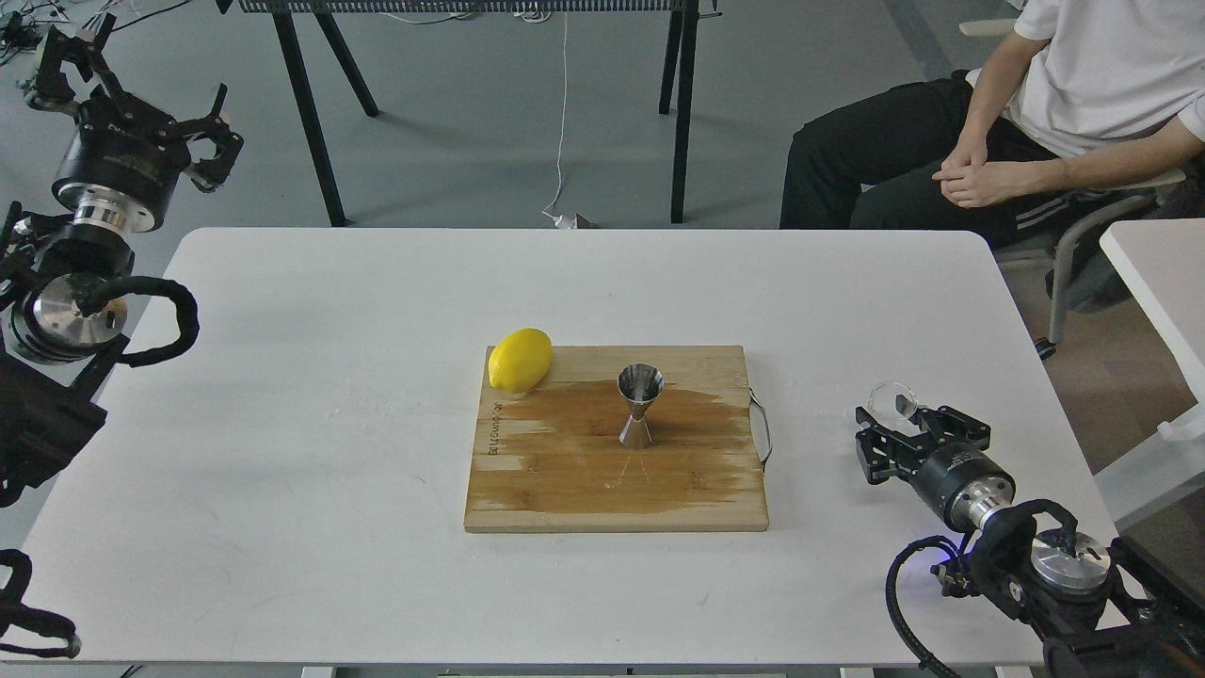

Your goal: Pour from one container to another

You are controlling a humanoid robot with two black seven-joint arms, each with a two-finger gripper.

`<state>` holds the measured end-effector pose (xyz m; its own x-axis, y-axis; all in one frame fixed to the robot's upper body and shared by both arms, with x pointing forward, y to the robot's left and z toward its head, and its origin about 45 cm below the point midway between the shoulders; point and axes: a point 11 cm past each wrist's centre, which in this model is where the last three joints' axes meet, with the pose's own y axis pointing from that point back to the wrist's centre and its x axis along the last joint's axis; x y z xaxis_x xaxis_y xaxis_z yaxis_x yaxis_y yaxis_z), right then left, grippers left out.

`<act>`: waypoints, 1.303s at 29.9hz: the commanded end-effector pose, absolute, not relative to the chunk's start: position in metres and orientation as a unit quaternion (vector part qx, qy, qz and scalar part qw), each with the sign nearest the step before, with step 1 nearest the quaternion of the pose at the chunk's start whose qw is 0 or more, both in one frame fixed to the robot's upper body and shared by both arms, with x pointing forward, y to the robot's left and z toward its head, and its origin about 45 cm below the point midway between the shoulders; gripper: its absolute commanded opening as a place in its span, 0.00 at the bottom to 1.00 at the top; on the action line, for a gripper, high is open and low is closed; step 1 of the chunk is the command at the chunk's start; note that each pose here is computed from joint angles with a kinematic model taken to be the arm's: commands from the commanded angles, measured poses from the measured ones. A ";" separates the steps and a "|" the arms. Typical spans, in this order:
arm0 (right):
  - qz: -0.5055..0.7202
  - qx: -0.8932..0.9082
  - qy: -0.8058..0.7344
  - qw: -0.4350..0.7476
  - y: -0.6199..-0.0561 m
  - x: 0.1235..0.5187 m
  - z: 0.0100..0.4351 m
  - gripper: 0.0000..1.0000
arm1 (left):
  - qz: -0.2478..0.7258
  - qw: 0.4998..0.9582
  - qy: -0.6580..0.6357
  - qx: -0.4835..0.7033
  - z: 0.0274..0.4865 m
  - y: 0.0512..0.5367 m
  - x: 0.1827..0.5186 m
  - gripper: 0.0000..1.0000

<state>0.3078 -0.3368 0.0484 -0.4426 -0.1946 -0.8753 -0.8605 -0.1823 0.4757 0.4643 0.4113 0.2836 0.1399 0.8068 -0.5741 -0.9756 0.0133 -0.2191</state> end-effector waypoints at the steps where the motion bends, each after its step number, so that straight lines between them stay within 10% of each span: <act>1: 0.618 -0.456 0.582 0.269 -0.338 0.311 0.050 0.40 | 0.639 0.697 0.145 -0.291 0.284 0.411 0.464 1.00; 21: 0.617 -0.448 0.590 0.265 -0.344 0.307 0.044 0.65 | 0.640 0.696 0.146 -0.290 0.283 0.411 0.464 1.00; 30: 0.617 -0.442 0.596 0.262 -0.347 0.305 0.040 0.29 | 0.640 0.696 0.146 -0.290 0.283 0.411 0.464 1.00; 39: 0.618 -0.434 0.601 0.262 -0.349 0.303 0.035 0.70 | 0.640 0.696 0.145 -0.290 0.284 0.412 0.464 1.00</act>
<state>0.3032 -0.3487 0.0352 -0.4854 -0.2003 -0.8510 -0.8450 -0.1423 0.5154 0.4639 0.4120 0.2831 0.1375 0.8076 -0.5734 -0.9760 0.0119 -0.2173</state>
